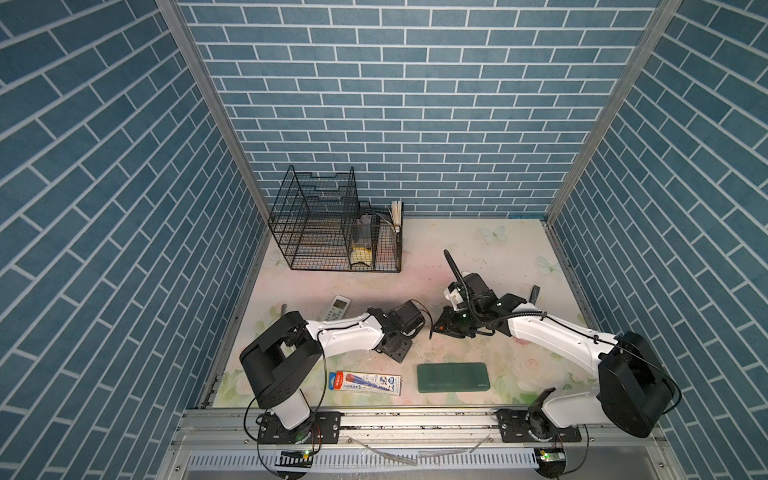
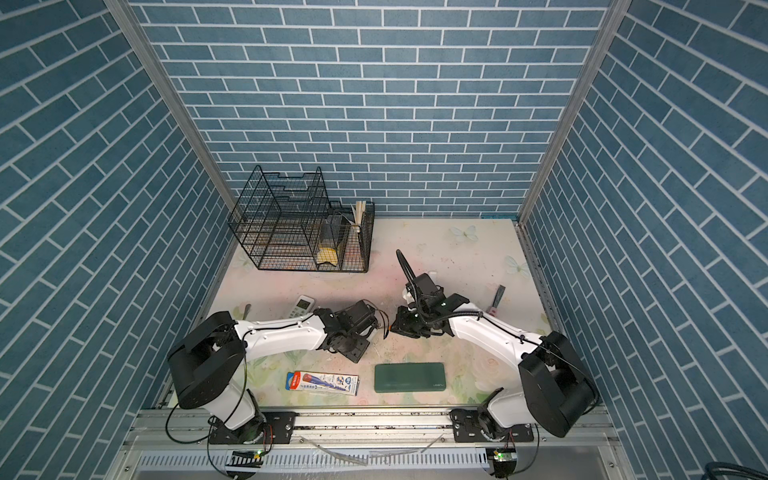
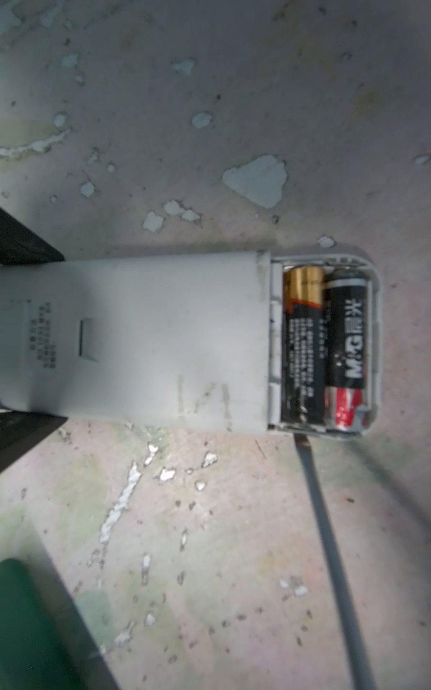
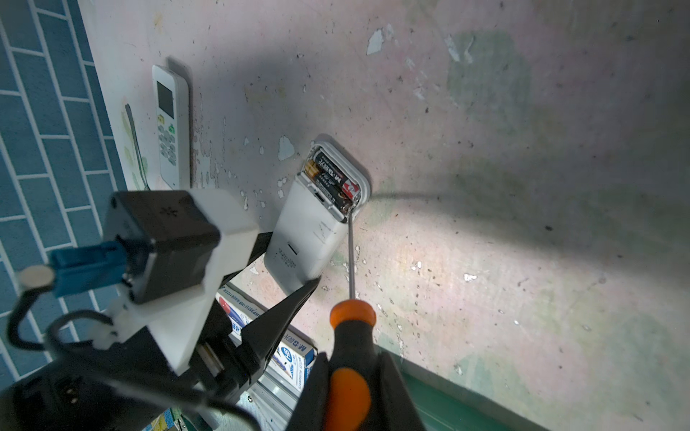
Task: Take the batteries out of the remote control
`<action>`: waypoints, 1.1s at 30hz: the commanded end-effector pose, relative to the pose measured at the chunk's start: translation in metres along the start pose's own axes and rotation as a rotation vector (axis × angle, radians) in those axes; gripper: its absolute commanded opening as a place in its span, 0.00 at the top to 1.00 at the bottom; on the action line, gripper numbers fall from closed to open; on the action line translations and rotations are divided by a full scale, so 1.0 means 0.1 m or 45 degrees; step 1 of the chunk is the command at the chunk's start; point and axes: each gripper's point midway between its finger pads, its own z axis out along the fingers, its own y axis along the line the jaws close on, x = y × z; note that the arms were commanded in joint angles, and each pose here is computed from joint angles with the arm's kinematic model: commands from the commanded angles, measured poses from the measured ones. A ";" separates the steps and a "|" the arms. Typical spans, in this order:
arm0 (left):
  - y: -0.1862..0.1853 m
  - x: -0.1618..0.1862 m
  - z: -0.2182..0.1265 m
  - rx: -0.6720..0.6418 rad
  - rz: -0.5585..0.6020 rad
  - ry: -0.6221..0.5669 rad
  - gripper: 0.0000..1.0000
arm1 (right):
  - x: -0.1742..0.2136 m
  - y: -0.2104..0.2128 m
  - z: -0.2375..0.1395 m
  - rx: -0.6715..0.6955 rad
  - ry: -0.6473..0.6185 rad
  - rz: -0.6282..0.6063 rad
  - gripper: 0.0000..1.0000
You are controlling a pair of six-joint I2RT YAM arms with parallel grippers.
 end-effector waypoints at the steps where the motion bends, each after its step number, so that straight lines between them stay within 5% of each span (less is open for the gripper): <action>1: -0.15 0.29 0.32 0.074 0.035 0.117 0.75 | -0.08 0.22 -0.05 -0.083 -0.030 -0.032 1.00; 33: -0.15 0.31 0.35 0.069 0.031 0.129 0.77 | -0.09 0.22 -0.09 -0.059 -0.027 -0.050 1.00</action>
